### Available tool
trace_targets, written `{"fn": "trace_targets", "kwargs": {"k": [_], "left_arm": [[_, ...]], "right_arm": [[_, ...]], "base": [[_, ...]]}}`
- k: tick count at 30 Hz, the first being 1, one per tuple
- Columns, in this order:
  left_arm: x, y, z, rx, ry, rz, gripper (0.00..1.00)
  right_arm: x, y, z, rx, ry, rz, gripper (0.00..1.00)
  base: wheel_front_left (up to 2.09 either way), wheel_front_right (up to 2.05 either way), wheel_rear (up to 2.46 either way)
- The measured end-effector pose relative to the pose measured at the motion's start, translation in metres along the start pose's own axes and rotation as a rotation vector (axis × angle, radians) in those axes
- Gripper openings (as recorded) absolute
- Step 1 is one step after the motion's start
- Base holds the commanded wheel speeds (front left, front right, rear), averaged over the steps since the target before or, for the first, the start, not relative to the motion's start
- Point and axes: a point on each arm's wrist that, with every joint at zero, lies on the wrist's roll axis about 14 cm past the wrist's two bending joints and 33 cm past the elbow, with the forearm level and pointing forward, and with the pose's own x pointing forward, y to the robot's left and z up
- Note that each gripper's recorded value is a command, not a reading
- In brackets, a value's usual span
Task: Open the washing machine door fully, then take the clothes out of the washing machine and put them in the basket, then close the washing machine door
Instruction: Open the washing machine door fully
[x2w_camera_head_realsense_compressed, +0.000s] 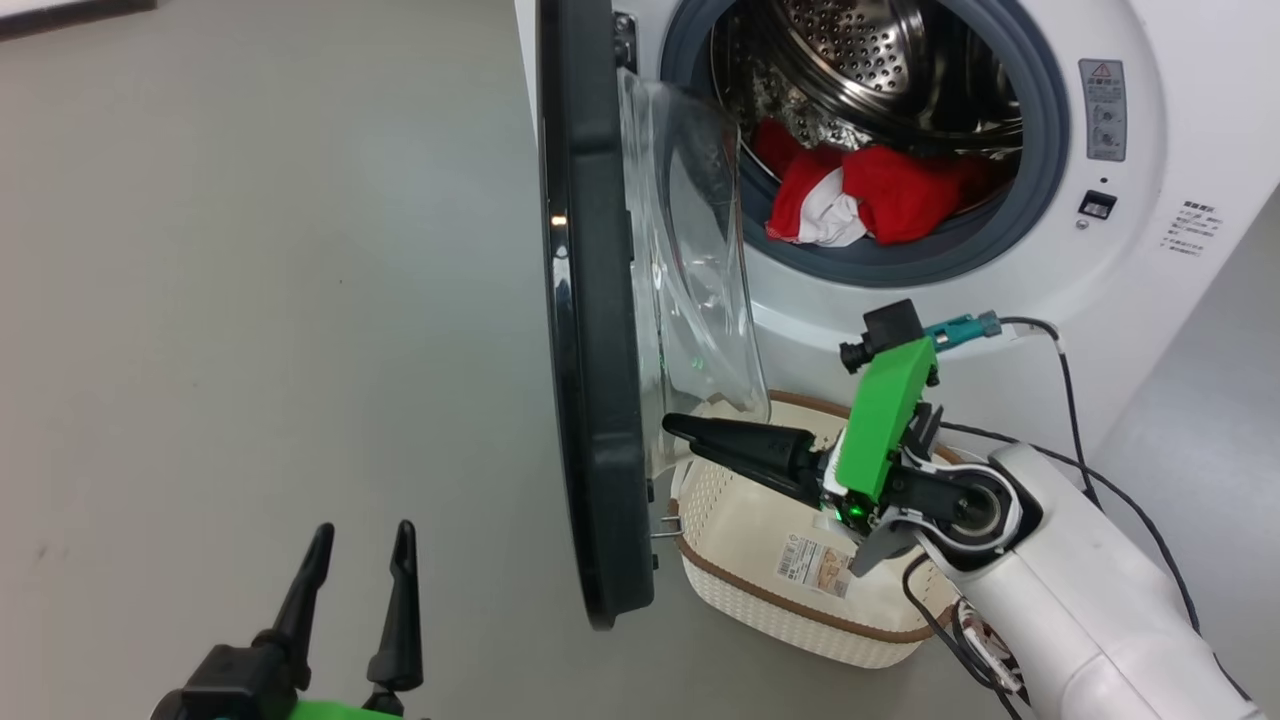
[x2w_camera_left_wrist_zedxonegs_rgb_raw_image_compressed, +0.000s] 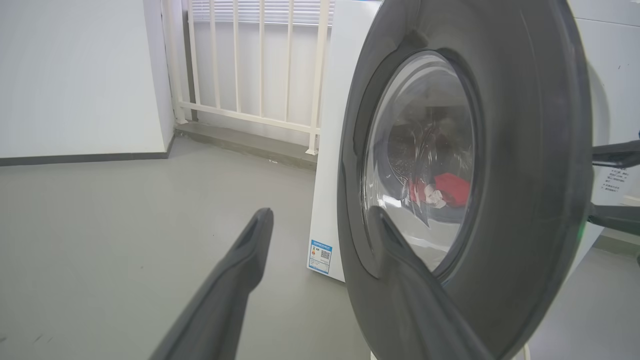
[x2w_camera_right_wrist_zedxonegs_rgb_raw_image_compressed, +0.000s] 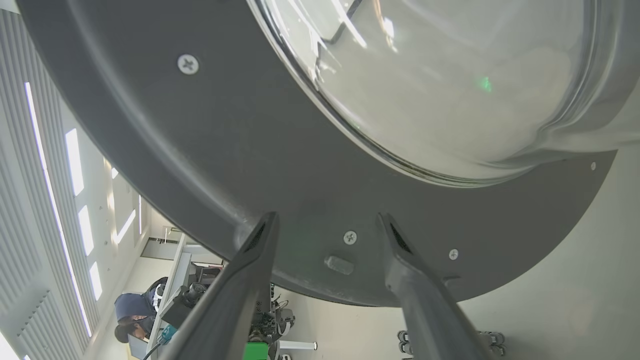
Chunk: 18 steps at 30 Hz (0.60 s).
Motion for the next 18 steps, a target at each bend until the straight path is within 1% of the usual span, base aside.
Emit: {"fn": "trace_targets", "kwargs": {"k": [2, 5, 10, 18], "left_arm": [[0.000, -0.003, -0.002, -0.004, 0.006, -0.010, 1.00], [-0.001, -0.008, -0.006, -0.010, 0.018, -0.029, 1.00], [0.001, -0.014, -0.010, -0.019, 0.029, -0.053, 1.00], [0.011, -0.028, -0.012, -0.029, 0.034, -0.097, 1.00]], "right_arm": [[-0.006, -0.003, 0.002, -0.021, -0.036, -0.015, 1.00], [-0.016, -0.009, 0.008, -0.083, -0.097, -0.056, 1.00], [-0.036, -0.023, 0.023, -0.321, -0.211, -0.192, 1.00], [-0.064, -0.038, 0.035, -0.622, -0.358, -0.308, 1.00]], "base": [[0.00, 0.00, 0.00], [0.00, 0.00, 0.00], [0.00, 0.00, 0.00], [0.00, 0.00, 0.00]]}}
